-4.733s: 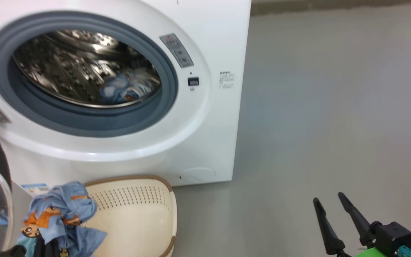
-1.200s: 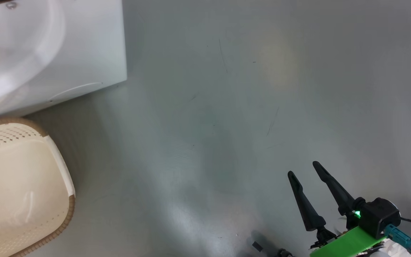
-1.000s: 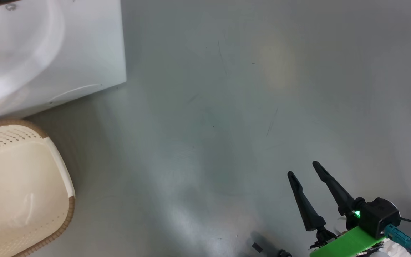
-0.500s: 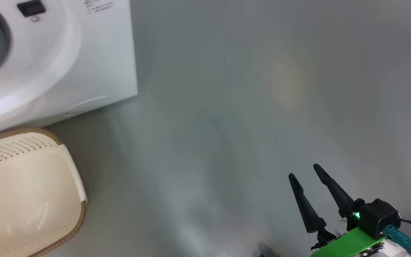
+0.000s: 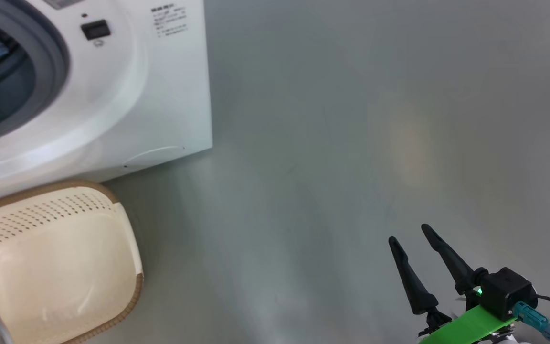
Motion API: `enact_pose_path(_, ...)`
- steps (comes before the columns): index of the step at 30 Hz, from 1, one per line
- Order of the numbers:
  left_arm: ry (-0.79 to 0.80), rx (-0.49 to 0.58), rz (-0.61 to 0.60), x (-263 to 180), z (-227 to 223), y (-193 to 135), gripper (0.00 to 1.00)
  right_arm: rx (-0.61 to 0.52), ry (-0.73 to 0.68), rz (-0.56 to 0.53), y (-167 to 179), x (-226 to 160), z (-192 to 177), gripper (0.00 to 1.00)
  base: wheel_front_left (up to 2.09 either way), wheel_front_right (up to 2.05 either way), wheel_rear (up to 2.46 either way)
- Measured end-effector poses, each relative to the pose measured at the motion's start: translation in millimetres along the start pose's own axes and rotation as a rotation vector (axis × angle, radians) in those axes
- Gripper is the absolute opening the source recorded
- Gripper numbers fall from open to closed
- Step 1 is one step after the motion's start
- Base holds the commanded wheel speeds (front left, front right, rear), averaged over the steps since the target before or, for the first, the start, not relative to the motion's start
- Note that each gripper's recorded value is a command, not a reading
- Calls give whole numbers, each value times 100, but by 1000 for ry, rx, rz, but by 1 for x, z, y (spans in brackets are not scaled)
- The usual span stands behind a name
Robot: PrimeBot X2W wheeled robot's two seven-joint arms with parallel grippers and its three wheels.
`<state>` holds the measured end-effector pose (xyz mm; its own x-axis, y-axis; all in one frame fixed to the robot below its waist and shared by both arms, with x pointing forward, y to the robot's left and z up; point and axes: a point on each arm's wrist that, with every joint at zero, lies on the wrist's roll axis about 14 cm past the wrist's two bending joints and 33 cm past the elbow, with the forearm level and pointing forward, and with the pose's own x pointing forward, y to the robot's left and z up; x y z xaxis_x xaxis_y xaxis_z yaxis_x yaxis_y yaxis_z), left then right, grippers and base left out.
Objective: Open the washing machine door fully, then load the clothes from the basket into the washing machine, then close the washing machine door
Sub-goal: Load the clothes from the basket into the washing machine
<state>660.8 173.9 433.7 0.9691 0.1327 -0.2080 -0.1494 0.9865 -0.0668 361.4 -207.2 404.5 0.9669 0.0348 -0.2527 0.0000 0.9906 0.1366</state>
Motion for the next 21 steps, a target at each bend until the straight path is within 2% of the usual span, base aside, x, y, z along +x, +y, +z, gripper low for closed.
enact_pose_path(13, -43, -60, -64, -57, 14, -7, 100, 3, -91, 62, 17, 0, 27, 100, 0, 0, 0)
enact_pose_path(21, -105, -92, -110, -82, 25, -8, 100, -7, -136, 117, 31, 16, 42, 100, 0, 0, 0)
